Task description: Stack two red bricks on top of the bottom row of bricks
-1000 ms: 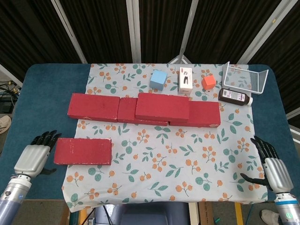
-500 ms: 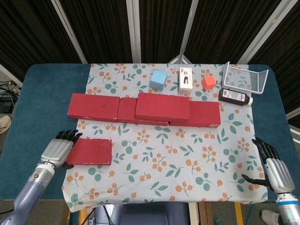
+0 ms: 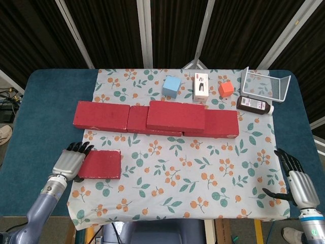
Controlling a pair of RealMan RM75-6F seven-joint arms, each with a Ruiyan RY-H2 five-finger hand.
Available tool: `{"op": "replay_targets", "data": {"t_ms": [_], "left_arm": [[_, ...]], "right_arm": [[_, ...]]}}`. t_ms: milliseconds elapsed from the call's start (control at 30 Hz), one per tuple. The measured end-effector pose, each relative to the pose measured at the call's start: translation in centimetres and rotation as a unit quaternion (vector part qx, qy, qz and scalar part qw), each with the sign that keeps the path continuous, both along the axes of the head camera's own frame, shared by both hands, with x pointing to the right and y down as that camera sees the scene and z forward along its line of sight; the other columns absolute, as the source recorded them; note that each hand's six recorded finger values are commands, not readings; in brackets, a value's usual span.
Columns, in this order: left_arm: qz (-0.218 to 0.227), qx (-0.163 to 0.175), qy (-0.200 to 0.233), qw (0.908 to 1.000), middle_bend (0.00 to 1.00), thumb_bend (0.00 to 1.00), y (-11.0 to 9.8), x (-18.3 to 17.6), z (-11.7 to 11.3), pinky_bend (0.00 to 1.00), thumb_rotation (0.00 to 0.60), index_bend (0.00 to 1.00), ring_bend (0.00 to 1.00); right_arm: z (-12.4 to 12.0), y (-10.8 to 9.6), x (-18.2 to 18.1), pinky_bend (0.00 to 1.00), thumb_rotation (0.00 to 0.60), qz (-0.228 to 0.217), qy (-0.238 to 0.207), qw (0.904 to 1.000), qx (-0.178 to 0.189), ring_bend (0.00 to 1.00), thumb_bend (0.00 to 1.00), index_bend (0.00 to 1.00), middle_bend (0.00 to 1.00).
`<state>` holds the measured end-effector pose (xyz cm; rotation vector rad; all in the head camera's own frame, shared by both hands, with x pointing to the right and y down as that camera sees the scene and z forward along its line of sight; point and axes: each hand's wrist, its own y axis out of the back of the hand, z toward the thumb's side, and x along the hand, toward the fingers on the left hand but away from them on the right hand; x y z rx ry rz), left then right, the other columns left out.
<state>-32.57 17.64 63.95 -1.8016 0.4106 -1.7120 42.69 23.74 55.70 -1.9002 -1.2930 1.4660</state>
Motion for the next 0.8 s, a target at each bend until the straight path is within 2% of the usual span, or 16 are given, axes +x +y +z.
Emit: {"op": "replay_targets", "data": {"t_ms": [267,800], "left_arm": [[0.011,0.009,-0.013,0.9998,0.0,0.0,0.0,-0.1,0.7,0.03,0.6,0.0,0.0],[0.013,-0.01,-0.017,0.9997,0.0,0.0,0.6,-0.1,2.2,0.03,0.6,0.0,0.0]], "right_arm": [[-0.1,0.0,0.1,0.0,0.6,0.001,0.002,1.0,0.004,0.0,0.13,0.0,0.0],[0.0,-0.1,-0.1,0.0,0.6,0.0,0.003,1.0,0.002,0.0,0.13,0.0,0.0]]}}
